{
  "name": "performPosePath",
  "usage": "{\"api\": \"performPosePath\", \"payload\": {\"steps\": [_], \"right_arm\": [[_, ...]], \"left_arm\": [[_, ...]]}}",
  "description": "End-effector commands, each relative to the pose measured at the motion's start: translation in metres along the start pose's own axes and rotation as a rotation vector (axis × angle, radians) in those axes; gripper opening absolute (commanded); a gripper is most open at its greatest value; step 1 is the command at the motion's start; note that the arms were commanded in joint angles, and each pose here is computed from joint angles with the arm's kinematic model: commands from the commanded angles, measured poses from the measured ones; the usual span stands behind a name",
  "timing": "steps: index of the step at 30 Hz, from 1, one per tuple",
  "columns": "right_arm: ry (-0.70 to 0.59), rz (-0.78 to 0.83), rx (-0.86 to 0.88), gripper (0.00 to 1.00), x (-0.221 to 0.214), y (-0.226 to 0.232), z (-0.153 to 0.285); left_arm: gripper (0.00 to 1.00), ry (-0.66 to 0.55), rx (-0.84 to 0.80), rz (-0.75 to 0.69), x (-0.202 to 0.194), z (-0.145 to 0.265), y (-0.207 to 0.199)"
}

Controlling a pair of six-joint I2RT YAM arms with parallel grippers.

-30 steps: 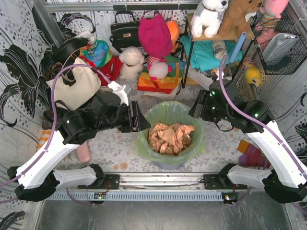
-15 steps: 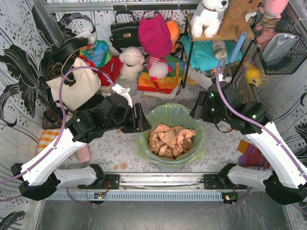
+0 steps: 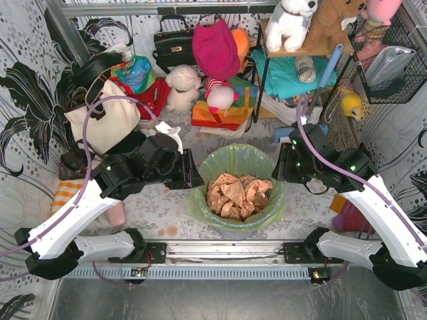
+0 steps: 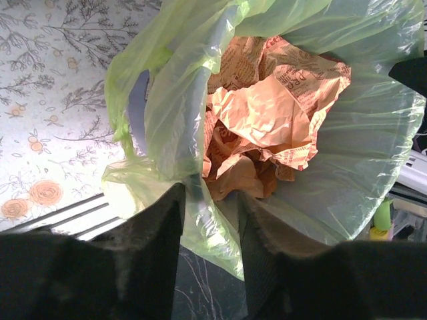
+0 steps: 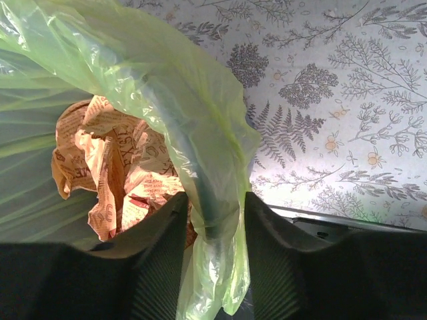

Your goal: Tie the trash bag

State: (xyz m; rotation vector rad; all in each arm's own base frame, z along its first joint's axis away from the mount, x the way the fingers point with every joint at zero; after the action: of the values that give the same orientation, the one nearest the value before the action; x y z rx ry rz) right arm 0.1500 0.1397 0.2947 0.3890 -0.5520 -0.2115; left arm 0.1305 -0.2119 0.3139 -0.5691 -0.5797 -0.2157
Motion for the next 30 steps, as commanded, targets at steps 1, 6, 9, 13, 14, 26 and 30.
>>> {"api": "performPosePath", "payload": {"steps": [1,6,9,13,14,26,30], "right_arm": [[0.039,0.01,0.009,0.35,-0.008,-0.001,-0.001],[0.024,0.0,0.044,0.13,-0.003,0.009,-0.005],[-0.004,-0.007,0.061,0.11,0.005,0.018,-0.011],[-0.005,-0.003,0.08,0.08,0.011,0.03,-0.021],[-0.004,-0.002,0.082,0.08,0.012,0.033,-0.023],[-0.024,-0.008,0.102,0.21,0.016,0.038,-0.03],[-0.041,-0.014,0.116,0.34,0.018,0.039,-0.024]], "left_arm": [[0.4,0.034,-0.019,-0.018,-0.004,-0.01,-0.004],[0.24,-0.012,0.024,-0.044,0.011,-0.015,-0.003],[0.21,-0.06,0.085,-0.083,0.027,-0.022,0.0],[0.19,-0.084,0.143,-0.139,0.045,-0.032,0.0],[0.19,-0.096,0.165,-0.147,0.05,-0.032,0.001],[0.37,-0.167,0.195,-0.138,0.075,-0.038,0.021],[0.5,-0.216,0.194,-0.109,0.082,-0.023,0.021]]}}
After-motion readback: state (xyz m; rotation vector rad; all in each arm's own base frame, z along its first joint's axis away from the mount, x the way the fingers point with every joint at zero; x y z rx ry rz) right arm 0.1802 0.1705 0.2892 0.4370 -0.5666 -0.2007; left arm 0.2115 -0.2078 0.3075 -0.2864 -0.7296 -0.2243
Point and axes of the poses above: each gripper's point midway between its finger pads, its own z axis back along the fingers, its own y axis along the line the jaws close on, x = y × z, the point moved 3 cm from there along z, back along the fingers, and after that the axes turned 11 degrees about -z, right-handed, at the moved point
